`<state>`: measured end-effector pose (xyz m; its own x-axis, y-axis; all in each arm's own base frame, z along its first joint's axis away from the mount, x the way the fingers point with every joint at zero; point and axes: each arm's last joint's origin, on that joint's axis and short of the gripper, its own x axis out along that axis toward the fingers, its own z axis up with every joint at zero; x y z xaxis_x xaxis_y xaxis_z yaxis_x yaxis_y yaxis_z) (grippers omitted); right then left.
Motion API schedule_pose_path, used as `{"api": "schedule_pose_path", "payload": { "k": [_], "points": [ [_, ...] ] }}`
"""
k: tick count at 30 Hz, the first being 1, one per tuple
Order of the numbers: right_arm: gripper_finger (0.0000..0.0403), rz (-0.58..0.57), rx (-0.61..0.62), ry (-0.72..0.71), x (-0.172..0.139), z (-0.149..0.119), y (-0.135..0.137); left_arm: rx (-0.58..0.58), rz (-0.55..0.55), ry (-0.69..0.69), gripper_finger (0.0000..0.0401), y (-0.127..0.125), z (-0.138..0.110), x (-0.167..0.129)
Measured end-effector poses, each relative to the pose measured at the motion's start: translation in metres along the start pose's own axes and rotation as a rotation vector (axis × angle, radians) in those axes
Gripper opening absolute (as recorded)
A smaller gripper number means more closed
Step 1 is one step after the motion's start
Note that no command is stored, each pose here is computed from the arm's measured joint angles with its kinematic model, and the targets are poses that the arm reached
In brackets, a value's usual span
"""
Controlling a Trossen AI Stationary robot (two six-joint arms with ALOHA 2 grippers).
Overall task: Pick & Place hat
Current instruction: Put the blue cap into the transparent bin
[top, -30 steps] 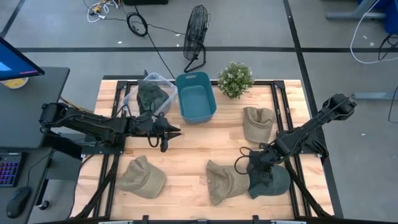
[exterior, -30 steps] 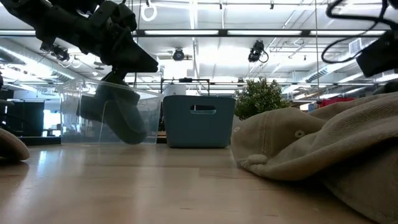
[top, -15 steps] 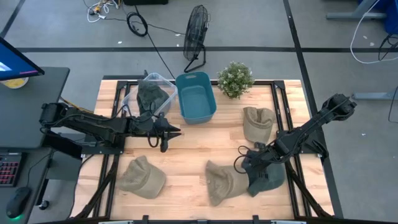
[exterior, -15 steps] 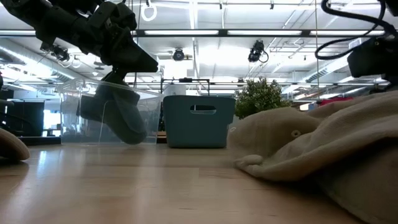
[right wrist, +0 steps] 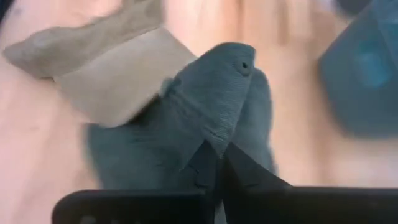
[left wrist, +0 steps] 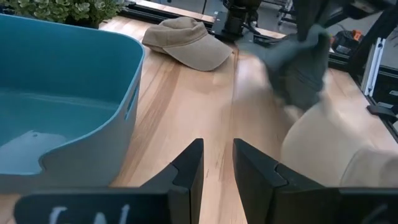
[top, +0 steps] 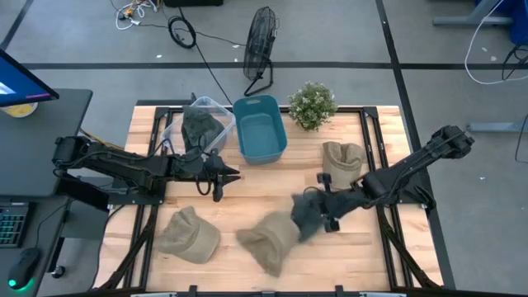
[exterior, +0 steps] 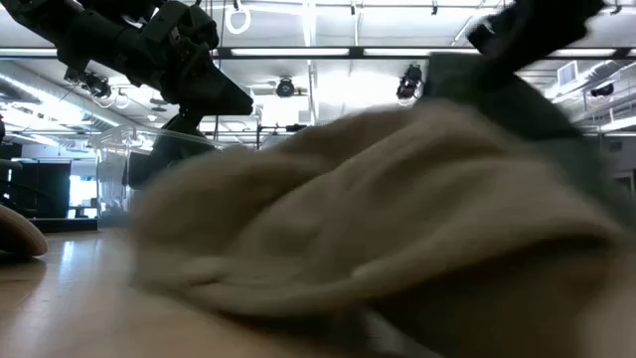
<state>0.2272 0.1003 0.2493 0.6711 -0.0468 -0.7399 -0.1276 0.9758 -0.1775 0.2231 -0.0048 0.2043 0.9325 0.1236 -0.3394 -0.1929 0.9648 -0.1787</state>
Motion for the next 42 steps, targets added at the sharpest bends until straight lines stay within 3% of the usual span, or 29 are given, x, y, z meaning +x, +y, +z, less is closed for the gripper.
{"api": "schedule_pose_path", "payload": {
  "k": [7, 13, 19, 24, 30, 37, 42],
  "points": [
    [0.0006, -0.171, -0.171, -0.065, -0.003, 0.023, -0.034, 0.060, -0.014, -0.063, 0.0087, -0.002, 0.006, 0.000],
    [0.0005, -0.137, -0.126, -0.212, 0.025, 0.044, -0.065, 0.232, -0.030, -0.190, 0.0089, -0.005, 0.018, -0.002],
    [0.0005, -0.078, -0.067, -0.196, 0.075, 0.042, -0.085, 0.350, -0.081, -0.284, 0.0128, -0.008, 0.027, -0.004],
    [0.0010, -0.020, -0.059, -0.255, 0.104, 0.044, -0.086, 0.353, -0.073, -0.261, 0.0184, -0.007, 0.024, 0.001],
    [0.0010, -0.018, -0.062, -0.305, 0.117, 0.055, -0.086, 0.316, -0.075, -0.179, 0.0233, -0.006, 0.010, 0.015],
    [0.0011, -0.044, -0.094, -0.291, 0.124, 0.060, -0.087, 0.289, -0.074, -0.123, 0.0243, -0.005, -0.003, 0.029],
    [0.0011, -0.034, -0.094, -0.249, 0.125, 0.056, -0.087, 0.284, -0.089, -0.210, 0.0242, -0.009, 0.004, 0.030]
  ]
}}
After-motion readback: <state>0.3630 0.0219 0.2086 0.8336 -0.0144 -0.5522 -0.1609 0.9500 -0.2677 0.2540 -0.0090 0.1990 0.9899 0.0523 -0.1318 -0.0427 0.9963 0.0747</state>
